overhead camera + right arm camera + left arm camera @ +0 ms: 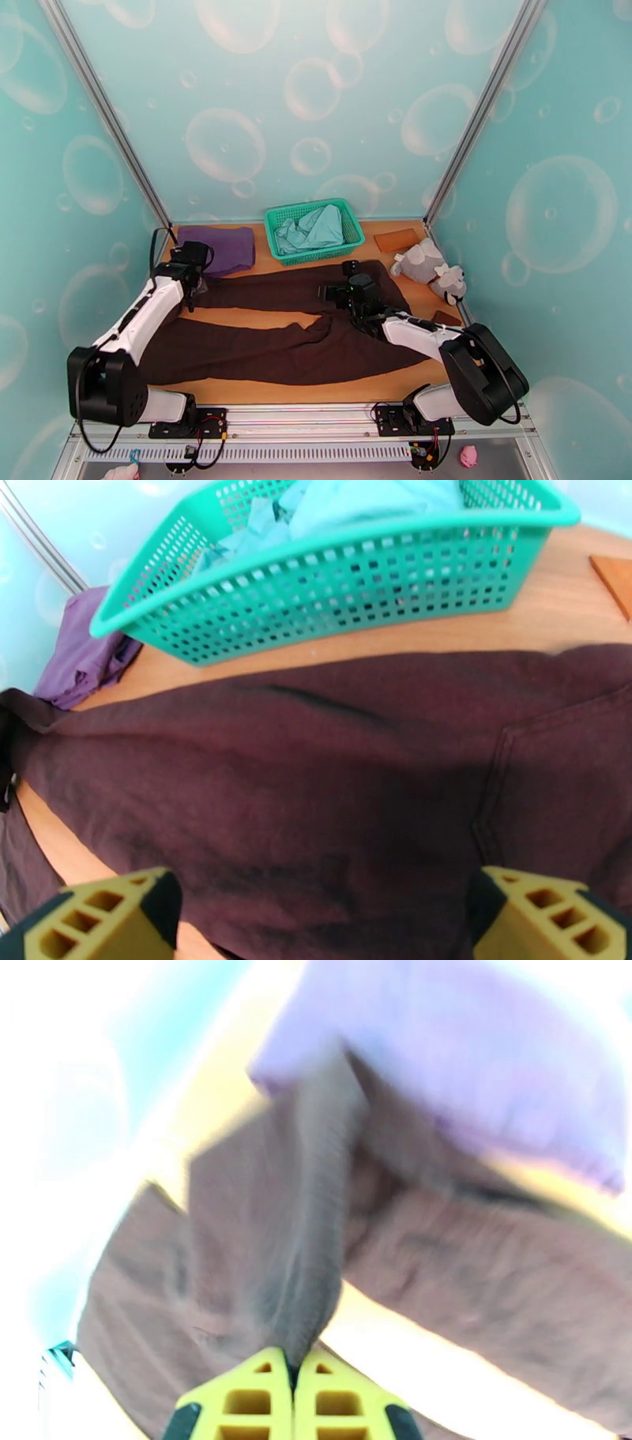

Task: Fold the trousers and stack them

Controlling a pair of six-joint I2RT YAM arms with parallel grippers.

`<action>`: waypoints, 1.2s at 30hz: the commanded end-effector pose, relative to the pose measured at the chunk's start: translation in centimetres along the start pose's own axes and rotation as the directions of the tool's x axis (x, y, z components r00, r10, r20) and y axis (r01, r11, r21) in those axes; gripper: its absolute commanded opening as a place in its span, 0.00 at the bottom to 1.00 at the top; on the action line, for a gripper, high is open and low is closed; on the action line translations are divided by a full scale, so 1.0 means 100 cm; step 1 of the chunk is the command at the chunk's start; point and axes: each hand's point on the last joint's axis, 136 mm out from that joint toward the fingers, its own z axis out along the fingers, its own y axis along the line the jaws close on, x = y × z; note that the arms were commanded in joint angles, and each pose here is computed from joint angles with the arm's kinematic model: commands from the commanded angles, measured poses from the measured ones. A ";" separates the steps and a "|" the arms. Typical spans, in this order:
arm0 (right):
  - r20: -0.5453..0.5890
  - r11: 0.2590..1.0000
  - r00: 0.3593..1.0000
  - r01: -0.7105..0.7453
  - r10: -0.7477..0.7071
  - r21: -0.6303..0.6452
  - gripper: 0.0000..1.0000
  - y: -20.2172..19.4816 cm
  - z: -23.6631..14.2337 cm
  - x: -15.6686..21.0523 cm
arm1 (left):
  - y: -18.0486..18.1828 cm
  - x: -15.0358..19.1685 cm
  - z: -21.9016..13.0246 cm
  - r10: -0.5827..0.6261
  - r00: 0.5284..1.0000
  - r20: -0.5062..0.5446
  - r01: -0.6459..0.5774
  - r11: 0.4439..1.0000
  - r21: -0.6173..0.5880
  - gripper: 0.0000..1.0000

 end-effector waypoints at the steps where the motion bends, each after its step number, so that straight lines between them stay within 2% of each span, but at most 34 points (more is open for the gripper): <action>1: -0.017 1.000 1.000 -0.024 0.024 -0.008 0.99 0.000 0.013 0.000 | 0.034 -0.014 -0.044 -0.036 0.998 0.044 0.038 0.998 -0.046 0.00; 5: -0.073 1.000 0.997 -0.029 0.029 0.012 0.99 -0.005 0.030 0.013 | 0.056 -0.029 -0.083 -0.099 0.989 0.108 0.103 0.994 -0.039 0.00; 10: -0.124 0.993 0.992 -0.021 0.035 0.119 0.99 -0.030 0.045 0.027 | 0.083 -0.041 -0.123 -0.156 0.972 0.174 0.165 0.986 -0.040 0.00; 15: -0.147 0.979 0.983 -0.080 0.108 0.189 0.99 -0.061 0.053 0.034 | 0.108 -0.046 -0.150 -0.175 0.960 0.217 0.194 0.978 -0.071 0.00; 22: -0.148 0.960 0.974 -0.130 0.170 0.246 0.99 -0.085 0.054 0.038 | 0.134 -0.052 -0.184 -0.245 0.924 0.293 0.263 0.964 -0.024 0.00; 27: -0.152 0.970 0.974 -0.133 0.166 0.206 0.99 -0.076 0.053 0.036 | 0.126 -0.044 -0.157 -0.210 0.947 0.241 0.231 0.971 -0.062 0.00; 30: -0.144 0.972 0.979 -0.113 0.145 0.208 0.99 -0.073 0.050 0.034 | 0.111 -0.044 -0.131 -0.216 0.951 0.221 0.230 0.972 -0.040 0.00; 36: -0.142 0.974 0.981 -0.106 0.136 0.199 0.99 -0.068 0.050 0.033 | 0.089 -0.060 -0.043 -0.248 0.955 0.161 0.255 0.967 -0.025 0.00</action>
